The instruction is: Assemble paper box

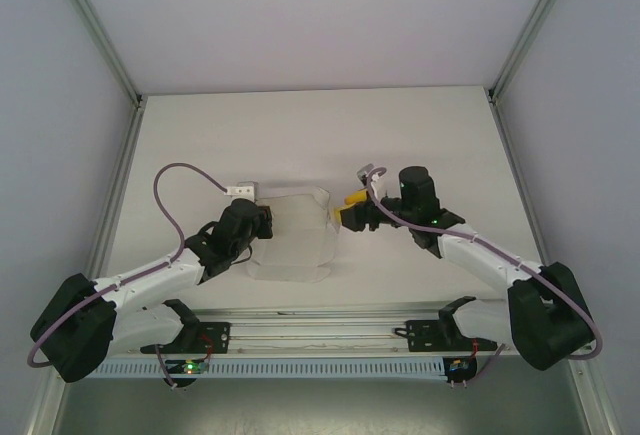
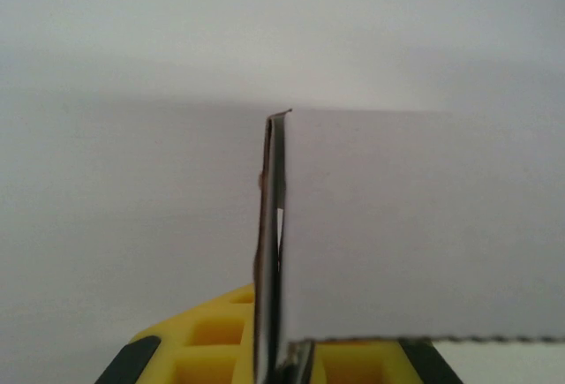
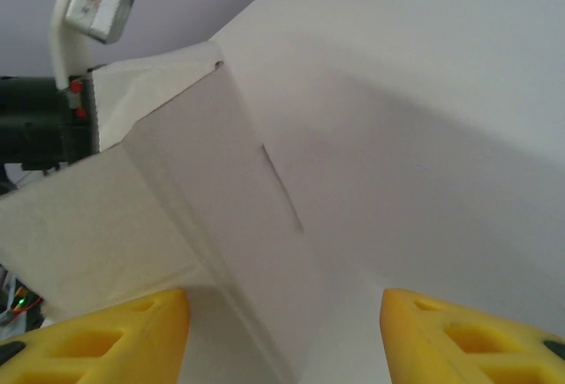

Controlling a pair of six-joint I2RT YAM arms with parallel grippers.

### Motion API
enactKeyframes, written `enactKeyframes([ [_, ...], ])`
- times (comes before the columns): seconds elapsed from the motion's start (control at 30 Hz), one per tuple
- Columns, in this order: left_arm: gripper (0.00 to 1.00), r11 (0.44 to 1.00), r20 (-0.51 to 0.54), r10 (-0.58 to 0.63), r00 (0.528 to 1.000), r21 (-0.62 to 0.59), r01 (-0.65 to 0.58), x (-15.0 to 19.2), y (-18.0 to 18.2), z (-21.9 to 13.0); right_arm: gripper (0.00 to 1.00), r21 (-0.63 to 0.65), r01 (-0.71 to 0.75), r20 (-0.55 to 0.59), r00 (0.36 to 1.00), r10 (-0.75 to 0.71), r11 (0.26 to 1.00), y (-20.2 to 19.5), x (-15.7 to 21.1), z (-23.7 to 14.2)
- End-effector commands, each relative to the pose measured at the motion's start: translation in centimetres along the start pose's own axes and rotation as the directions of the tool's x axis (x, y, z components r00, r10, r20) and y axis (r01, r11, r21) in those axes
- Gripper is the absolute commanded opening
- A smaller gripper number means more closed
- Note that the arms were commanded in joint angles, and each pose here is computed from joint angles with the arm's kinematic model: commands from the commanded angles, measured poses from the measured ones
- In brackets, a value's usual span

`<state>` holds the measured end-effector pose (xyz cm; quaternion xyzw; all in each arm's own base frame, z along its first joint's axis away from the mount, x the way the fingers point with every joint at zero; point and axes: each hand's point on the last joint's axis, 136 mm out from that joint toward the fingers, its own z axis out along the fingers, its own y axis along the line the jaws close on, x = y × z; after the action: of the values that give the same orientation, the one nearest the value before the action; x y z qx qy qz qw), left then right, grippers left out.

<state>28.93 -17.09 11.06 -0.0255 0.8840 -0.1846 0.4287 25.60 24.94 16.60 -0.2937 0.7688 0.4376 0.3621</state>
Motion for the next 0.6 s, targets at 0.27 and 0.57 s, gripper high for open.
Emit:
enactKeyframes([
  [0.27, 0.00, 0.999, 0.057, 0.002, 0.998, 0.040, -0.004, -2.1, -1.1, -0.6, 0.60, -0.063, 0.115, 0.010, 0.993, -0.115, 0.991, 2.2, -1.1, 2.2],
  [0.57, 0.00, 0.998, 0.042, 0.013, 0.999, 0.064, -0.016, -1.9, -1.6, -0.6, 0.61, 0.189, 0.227, 0.037, 0.971, -0.238, 0.955, 0.7, -2.9, 3.1],
])
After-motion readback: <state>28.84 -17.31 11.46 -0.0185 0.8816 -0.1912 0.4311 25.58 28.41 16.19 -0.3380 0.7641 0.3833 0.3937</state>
